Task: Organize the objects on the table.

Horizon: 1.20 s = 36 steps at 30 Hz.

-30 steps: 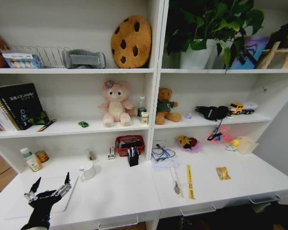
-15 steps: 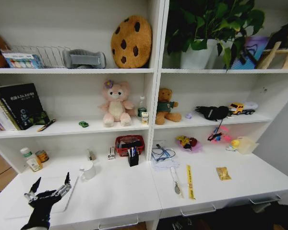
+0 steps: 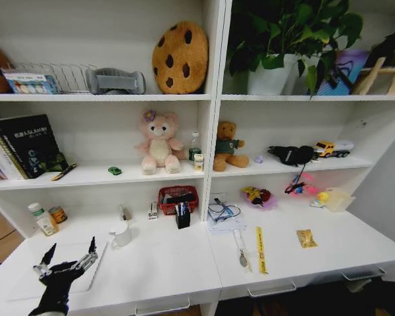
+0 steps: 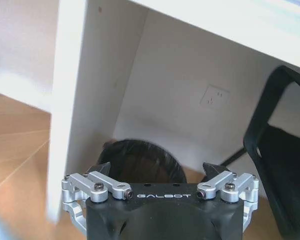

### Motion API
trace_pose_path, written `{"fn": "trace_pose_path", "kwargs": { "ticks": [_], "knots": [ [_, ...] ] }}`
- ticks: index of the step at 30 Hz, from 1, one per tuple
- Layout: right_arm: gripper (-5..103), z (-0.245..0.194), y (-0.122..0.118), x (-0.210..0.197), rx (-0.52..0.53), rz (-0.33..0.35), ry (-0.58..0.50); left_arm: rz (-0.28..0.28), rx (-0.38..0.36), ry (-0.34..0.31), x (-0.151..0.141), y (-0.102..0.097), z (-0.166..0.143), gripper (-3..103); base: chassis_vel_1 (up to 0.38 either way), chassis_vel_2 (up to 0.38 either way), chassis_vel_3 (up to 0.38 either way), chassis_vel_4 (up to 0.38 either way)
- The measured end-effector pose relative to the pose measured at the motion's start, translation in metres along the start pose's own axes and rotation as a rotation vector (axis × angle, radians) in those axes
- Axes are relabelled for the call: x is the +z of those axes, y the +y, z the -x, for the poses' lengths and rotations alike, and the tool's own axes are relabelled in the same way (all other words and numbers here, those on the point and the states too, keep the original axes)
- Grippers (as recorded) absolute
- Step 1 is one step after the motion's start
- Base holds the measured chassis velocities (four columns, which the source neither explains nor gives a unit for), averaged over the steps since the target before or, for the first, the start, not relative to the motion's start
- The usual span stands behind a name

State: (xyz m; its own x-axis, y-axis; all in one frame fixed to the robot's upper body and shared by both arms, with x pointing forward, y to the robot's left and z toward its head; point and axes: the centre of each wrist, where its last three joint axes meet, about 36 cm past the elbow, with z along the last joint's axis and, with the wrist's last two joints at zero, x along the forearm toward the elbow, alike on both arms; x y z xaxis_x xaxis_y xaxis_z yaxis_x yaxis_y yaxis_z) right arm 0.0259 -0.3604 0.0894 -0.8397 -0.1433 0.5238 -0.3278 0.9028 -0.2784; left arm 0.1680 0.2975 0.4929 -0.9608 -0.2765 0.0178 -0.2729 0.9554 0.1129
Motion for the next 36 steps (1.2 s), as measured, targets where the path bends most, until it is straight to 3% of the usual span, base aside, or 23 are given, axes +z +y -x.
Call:
{"fn": "trace_pose_path", "kwargs": {
  "ticks": [4, 8, 9, 13, 16, 23, 25, 29, 33, 34, 36],
  "knots": [
    [100, -0.038, 0.002, -0.010, -0.005, 0.020, -0.009, 0.000, 0.000, 0.000, 0.000, 0.000, 0.000, 100, 0.000, 0.000, 0.000, 0.000],
    [100, -0.106, 0.004, -0.072, 0.080, 0.096, -0.059, 0.000, 0.000, 0.000, 0.000, 0.000, 0.000, 100, 0.000, 0.000, 0.000, 0.000],
    [100, -0.106, 0.004, -0.072, 0.080, 0.096, -0.059, 0.000, 0.000, 0.000, 0.000, 0.000, 0.000, 100, 0.000, 0.000, 0.000, 0.000],
    [100, -0.135, -0.004, -0.146, 0.143, 0.138, -0.182, 0.000, 0.000, 0.000, 0.000, 0.000, 0.000, 100, 0.000, 0.000, 0.000, 0.000],
    [100, -0.137, -0.008, -0.171, 0.143, 0.158, -0.229, 0.000, 0.000, 0.000, 0.000, 0.000, 0.000, 100, 0.000, 0.000, 0.000, 0.000],
    [100, -0.110, -0.041, -0.252, 0.167, 0.158, -0.406, 0.000, 0.000, 0.000, 0.000, 0.000, 0.000, 100, 0.000, 0.000, 0.000, 0.000],
    [100, -0.082, -0.062, -0.286, 0.194, 0.174, -0.475, 0.000, 0.000, 0.000, 0.000, 0.000, 0.000, 100, 0.000, 0.000, 0.000, 0.000],
    [100, -0.048, -0.084, -0.317, 0.251, 0.169, -0.550, 0.000, 0.000, 0.000, 0.000, 0.000, 0.000, 100, 0.000, 0.000, 0.000, 0.000],
    [100, -0.006, -0.115, -0.371, 0.293, 0.220, -0.626, 0.000, 0.000, 0.000, 0.000, 0.000, 0.000, 100, 0.000, 0.000, 0.000, 0.000],
    [100, 0.013, -0.126, -0.400, 0.245, 0.272, -0.637, 0.000, 0.000, 0.000, 0.000, 0.000, 0.000, 100, 0.000, 0.000, 0.000, 0.000],
    [100, 0.019, -0.129, -0.406, 0.222, 0.281, -0.625, 0.000, 0.000, 0.000, 0.000, 0.000, 0.000, 100, 0.000, 0.000, 0.000, 0.000]
  ]
}}
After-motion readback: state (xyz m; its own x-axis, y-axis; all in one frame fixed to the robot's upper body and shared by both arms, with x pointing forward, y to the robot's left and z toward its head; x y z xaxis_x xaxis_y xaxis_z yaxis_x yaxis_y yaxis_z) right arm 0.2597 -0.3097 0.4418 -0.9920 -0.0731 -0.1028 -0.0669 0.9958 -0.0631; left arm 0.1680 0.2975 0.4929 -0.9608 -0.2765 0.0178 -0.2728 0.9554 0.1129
